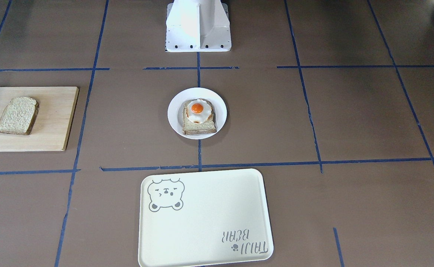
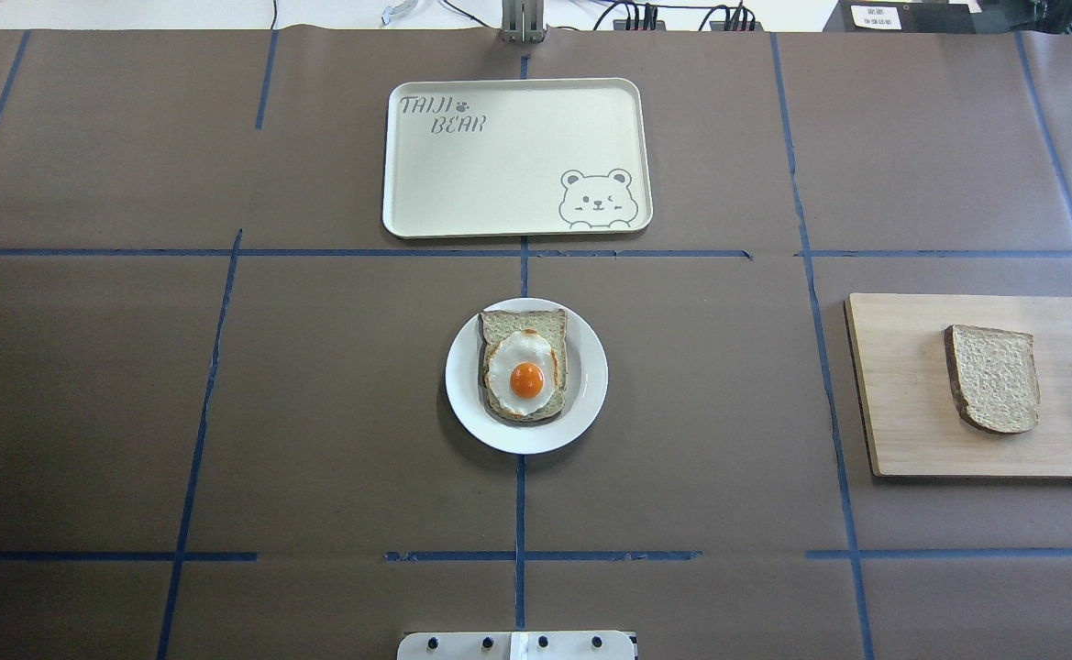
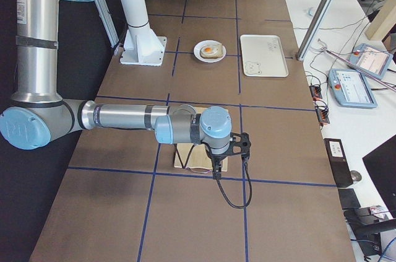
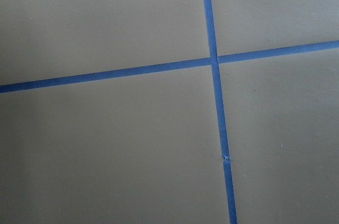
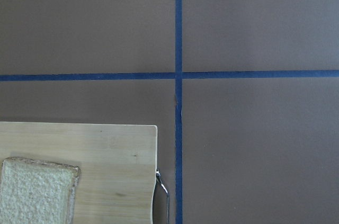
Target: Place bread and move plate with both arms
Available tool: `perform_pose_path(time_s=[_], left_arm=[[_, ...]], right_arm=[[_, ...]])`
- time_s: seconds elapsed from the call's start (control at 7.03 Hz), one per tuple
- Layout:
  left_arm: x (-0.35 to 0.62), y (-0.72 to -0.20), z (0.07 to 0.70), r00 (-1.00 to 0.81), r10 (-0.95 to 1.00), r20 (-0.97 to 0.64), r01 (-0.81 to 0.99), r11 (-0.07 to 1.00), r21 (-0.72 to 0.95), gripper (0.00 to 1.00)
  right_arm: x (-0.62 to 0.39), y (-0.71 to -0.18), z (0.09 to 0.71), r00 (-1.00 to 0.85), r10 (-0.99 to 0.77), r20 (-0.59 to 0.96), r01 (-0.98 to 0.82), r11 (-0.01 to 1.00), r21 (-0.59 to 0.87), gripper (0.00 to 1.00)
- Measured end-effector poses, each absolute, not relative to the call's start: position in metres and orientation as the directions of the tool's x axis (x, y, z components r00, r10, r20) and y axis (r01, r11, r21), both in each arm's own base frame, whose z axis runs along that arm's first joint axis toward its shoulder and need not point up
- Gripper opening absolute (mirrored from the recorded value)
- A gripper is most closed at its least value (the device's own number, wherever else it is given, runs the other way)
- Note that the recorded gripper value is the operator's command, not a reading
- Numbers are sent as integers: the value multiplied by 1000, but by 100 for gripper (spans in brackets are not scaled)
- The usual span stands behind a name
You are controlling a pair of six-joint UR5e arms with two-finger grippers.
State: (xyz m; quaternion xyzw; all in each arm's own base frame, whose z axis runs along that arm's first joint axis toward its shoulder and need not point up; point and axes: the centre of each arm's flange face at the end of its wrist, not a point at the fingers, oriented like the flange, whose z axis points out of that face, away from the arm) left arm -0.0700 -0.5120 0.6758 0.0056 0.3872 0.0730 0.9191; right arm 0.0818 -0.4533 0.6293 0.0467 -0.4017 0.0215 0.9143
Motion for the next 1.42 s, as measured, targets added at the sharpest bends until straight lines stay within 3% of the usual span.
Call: perform_pose_path(time_s=[0.71, 1.42], left_arm=[[-70, -514, 671, 690, 138, -710, -124, 990, 72, 100], [-70, -514, 670, 693, 120, -711, -111, 992, 60, 100]], right_arm=[[32, -459, 610, 588, 62, 807, -133, 991, 21, 100], [-103, -398, 625, 575, 125, 808, -185, 983, -21, 100]])
